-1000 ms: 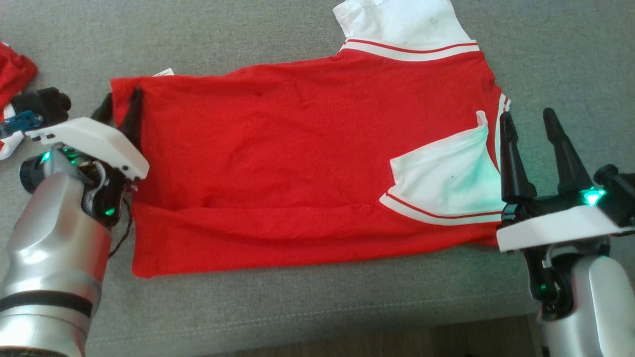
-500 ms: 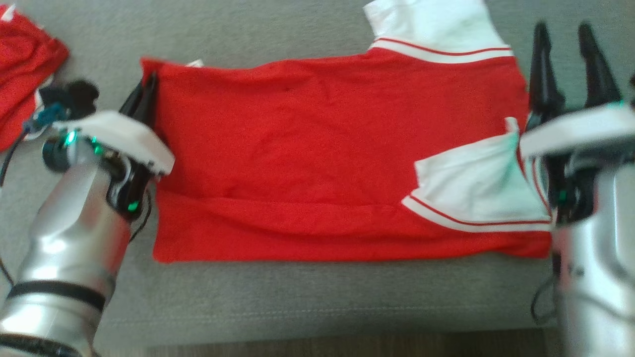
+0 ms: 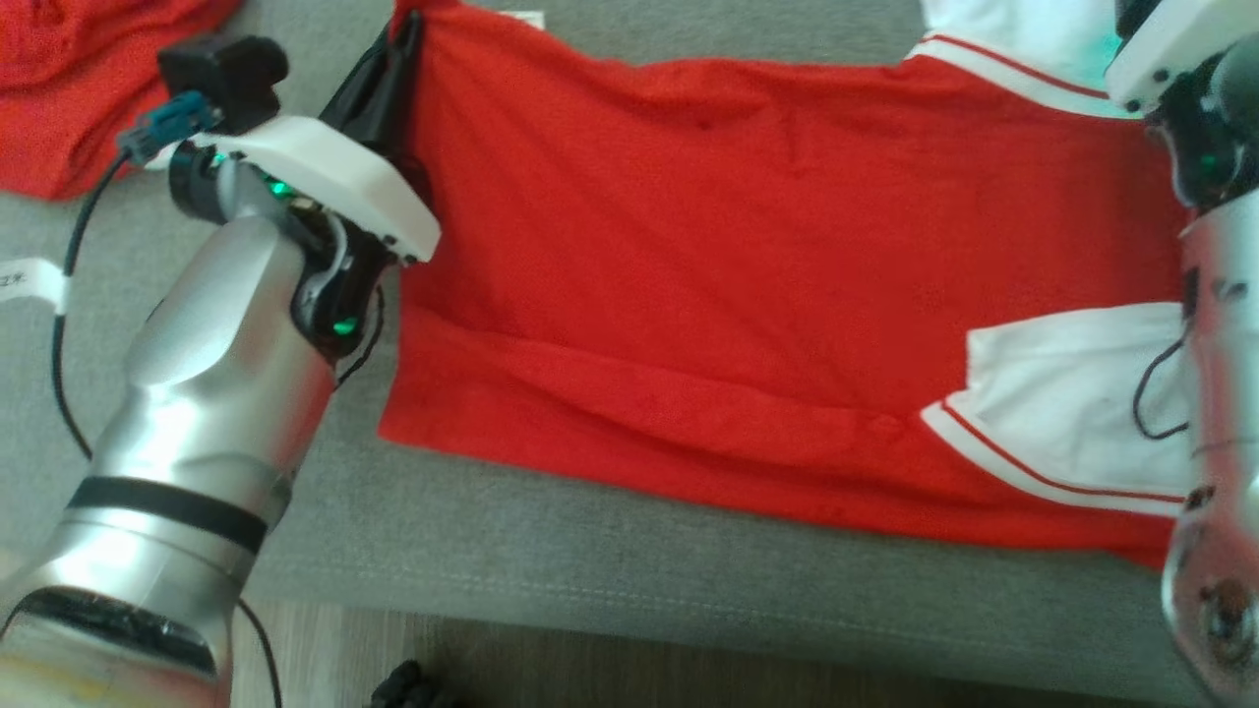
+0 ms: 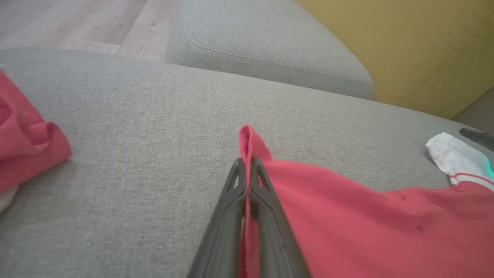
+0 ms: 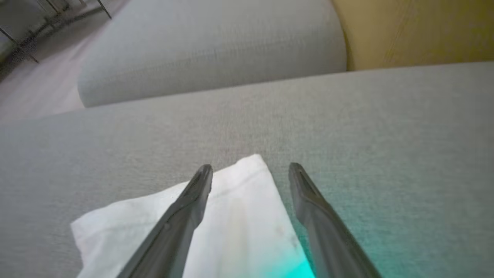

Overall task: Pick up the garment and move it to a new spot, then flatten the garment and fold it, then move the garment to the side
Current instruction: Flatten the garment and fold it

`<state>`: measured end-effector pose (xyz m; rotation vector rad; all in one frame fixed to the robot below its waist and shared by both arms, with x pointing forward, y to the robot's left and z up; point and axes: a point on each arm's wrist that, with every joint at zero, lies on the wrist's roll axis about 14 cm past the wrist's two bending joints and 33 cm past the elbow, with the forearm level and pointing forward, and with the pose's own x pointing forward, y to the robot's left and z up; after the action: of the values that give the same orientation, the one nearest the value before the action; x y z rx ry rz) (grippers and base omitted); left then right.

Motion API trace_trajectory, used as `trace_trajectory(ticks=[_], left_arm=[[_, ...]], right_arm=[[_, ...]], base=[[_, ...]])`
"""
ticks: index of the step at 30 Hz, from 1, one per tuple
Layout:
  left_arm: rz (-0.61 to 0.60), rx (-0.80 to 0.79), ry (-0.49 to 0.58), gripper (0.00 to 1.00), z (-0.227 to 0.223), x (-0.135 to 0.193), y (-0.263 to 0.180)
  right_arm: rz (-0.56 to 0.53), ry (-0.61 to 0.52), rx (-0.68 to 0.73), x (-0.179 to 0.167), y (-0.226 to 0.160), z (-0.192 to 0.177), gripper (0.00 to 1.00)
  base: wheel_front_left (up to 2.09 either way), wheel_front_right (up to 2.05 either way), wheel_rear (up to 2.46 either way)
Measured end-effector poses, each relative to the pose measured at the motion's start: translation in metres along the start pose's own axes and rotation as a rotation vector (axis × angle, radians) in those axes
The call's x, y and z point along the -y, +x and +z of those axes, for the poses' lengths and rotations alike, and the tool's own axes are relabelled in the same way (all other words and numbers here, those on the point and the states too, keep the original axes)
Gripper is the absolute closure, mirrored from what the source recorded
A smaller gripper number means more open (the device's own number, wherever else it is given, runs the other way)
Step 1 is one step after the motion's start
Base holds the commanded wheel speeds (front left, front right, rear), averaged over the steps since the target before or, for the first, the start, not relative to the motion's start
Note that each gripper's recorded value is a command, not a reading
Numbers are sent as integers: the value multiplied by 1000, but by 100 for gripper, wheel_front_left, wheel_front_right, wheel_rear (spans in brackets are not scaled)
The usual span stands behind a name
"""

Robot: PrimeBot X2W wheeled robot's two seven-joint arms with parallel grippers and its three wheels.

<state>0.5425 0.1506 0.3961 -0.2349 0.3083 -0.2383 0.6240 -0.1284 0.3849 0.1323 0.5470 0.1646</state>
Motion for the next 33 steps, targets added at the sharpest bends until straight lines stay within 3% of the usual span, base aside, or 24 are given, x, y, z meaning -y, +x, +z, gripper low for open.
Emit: trace_trajectory(ticks=[6, 7, 8, 9, 14, 25, 33], left_arm=[[4, -3, -5, 100, -2, -3, 0], [5, -3, -8, 100, -2, -4, 1], [4, -2, -9, 100, -2, -3, 1], [1, 1, -9, 100, -1, -2, 1], [-1, 13, -10, 100, 4, -1, 3], [21, 91, -20, 100, 35, -10, -6], [31, 54, -72, 100, 10, -7, -30]], right_arm=[[-13, -50, -124, 0, 19, -14, 0], [-10, -50, -124, -1, 21, -11, 51], [-8, -51, -130, -2, 21, -11, 90], [-8, -50, -134, -2, 21, -11, 100], [-12, -44, -91, 0, 17, -4, 100], [47, -68, 234, -15, -24, 79, 100], [80, -36, 281, -14, -74, 52, 100]], base=[[0, 0, 0], [0, 0, 0], [0, 0, 0], [0, 0, 0], [0, 0, 0], [0, 0, 0], [0, 0, 0]])
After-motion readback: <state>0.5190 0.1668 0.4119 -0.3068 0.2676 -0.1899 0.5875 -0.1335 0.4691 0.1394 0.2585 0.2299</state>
